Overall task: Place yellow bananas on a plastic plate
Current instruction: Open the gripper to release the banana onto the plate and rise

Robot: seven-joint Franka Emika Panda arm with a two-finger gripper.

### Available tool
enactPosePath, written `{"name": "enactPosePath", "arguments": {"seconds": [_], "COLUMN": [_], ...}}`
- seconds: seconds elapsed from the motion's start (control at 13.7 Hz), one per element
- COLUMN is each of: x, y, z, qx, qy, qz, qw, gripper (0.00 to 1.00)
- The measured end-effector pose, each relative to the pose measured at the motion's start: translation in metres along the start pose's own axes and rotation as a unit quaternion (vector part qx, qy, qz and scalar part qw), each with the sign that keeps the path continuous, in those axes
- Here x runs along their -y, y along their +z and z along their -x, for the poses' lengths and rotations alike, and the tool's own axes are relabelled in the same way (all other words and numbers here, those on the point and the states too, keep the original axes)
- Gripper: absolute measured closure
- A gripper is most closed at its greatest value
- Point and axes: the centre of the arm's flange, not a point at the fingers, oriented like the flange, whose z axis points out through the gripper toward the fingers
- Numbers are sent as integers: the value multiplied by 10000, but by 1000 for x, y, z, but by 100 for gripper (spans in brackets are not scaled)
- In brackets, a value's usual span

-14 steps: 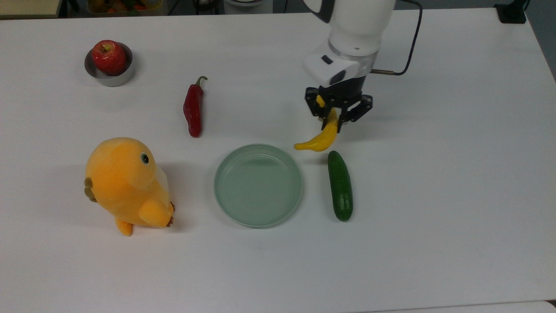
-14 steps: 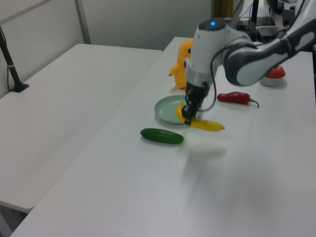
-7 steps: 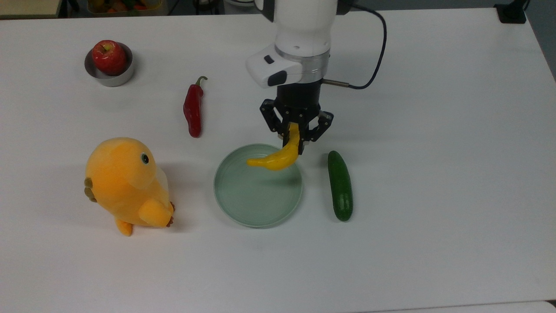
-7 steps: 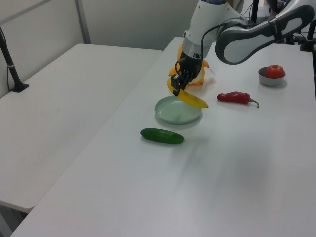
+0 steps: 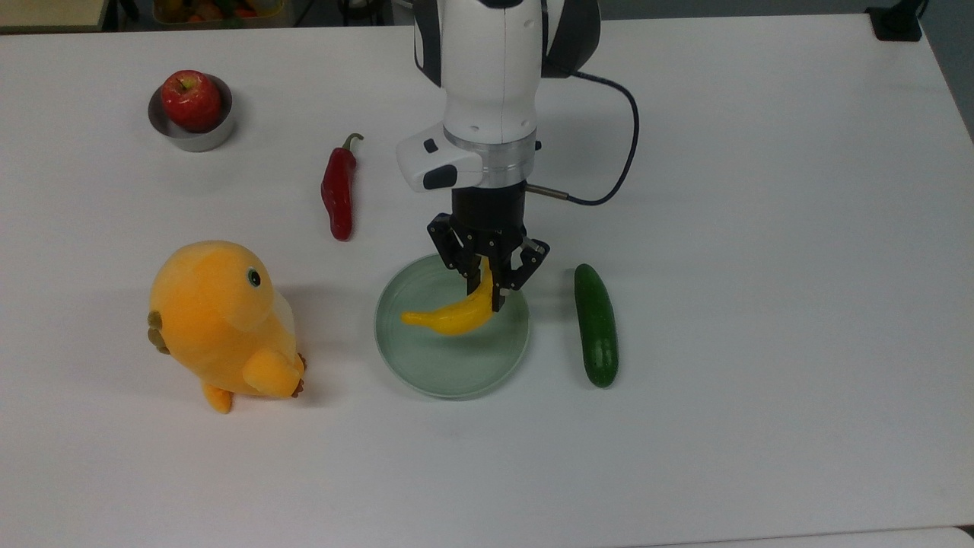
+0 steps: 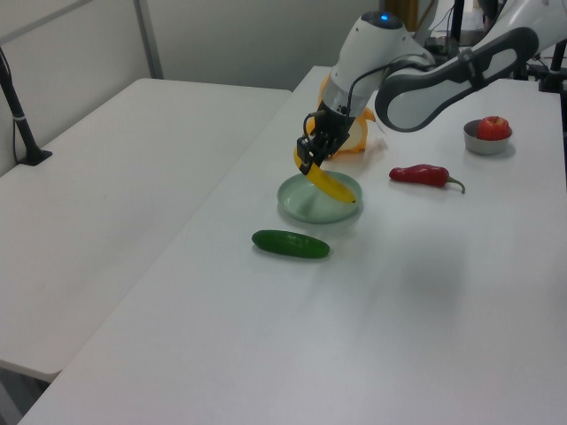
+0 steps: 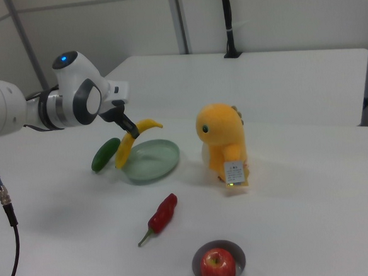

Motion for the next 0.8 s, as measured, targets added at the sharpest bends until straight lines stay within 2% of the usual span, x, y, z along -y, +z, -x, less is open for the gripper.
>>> {"name": "enactPosePath", "arguments": {"seconds": [0.15, 0.22, 0.29, 0.51, 0.58, 0.8], "x": [-2, -2, -2, -2, -1, 2], "y": [7, 9, 10, 10, 10, -1], "z": [0, -1, 0, 0, -1, -7], "qx": [11, 16, 22, 21, 17, -42], "qy": [24, 32, 38, 39, 37, 47], "qz": [14, 18, 21, 20, 17, -13], "qw": [10000, 10000, 10000, 10000, 10000, 10000], "gripper": [71, 68, 57, 10, 0, 0]}}
